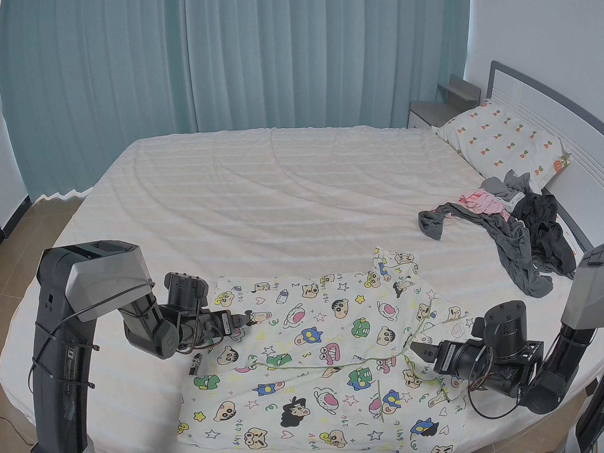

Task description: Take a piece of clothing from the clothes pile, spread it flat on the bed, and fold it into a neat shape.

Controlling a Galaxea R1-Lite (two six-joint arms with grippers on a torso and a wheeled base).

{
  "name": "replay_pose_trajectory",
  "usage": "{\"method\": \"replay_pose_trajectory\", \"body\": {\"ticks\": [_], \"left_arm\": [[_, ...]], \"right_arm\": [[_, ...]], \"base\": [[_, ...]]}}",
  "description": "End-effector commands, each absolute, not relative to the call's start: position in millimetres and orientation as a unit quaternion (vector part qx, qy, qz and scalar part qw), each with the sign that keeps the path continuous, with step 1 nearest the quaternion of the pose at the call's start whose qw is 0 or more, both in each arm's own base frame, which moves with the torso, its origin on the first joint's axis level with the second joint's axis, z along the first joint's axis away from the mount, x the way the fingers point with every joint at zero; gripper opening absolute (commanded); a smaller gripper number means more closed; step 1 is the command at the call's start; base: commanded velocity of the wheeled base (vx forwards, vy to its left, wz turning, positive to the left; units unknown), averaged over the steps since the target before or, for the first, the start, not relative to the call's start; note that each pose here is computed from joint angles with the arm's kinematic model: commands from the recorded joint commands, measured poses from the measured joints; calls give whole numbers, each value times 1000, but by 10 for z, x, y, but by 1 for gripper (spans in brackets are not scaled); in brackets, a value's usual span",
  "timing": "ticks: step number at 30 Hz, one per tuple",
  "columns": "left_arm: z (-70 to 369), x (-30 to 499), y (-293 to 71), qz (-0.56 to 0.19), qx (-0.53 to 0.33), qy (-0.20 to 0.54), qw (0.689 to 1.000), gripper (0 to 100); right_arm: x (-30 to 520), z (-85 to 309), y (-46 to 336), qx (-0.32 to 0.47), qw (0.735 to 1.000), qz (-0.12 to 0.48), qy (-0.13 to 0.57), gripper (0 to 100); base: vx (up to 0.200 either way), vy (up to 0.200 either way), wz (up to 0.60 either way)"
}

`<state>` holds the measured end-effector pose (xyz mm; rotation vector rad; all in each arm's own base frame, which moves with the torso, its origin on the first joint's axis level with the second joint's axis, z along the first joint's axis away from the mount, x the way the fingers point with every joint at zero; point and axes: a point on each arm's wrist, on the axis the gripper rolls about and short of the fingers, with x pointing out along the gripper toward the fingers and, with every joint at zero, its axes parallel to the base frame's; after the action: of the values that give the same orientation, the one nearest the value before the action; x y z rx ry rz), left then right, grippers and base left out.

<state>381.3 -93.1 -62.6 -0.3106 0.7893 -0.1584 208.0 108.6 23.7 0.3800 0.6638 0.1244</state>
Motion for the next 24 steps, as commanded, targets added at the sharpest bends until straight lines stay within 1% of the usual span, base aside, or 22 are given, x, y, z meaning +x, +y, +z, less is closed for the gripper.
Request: {"method": "replay_pose_trajectory", "body": {"ticks": [1, 5, 13, 17, 21, 24], "left_arm": [[-611, 3857, -943, -77, -154, 381, 908, 0], [-606, 3883, -947, -72, -154, 383, 908, 0], [-588, 3931, -825, -57, -159, 376, 911, 0], [-540, 3986, -810, -56, -161, 363, 916, 0], [-494, 4069, -794, -34, -155, 342, 926, 0], [-480, 4097, -787, -32, -156, 338, 928, 0]], "right_arm": [[2076, 241, 1086, 185, 926, 61, 323, 100], [2077, 241, 1083, 186, 926, 61, 323, 100], [2077, 241, 1083, 186, 926, 61, 323, 100], [2077, 241, 1083, 185, 926, 60, 323, 100], [2077, 241, 1083, 186, 926, 61, 323, 100], [2077, 241, 1083, 186, 926, 61, 323, 100]], "base": [[0, 0, 0], [0, 0, 0], [0, 0, 0], [0, 0, 0], [0, 0, 0], [0, 0, 0]]}}
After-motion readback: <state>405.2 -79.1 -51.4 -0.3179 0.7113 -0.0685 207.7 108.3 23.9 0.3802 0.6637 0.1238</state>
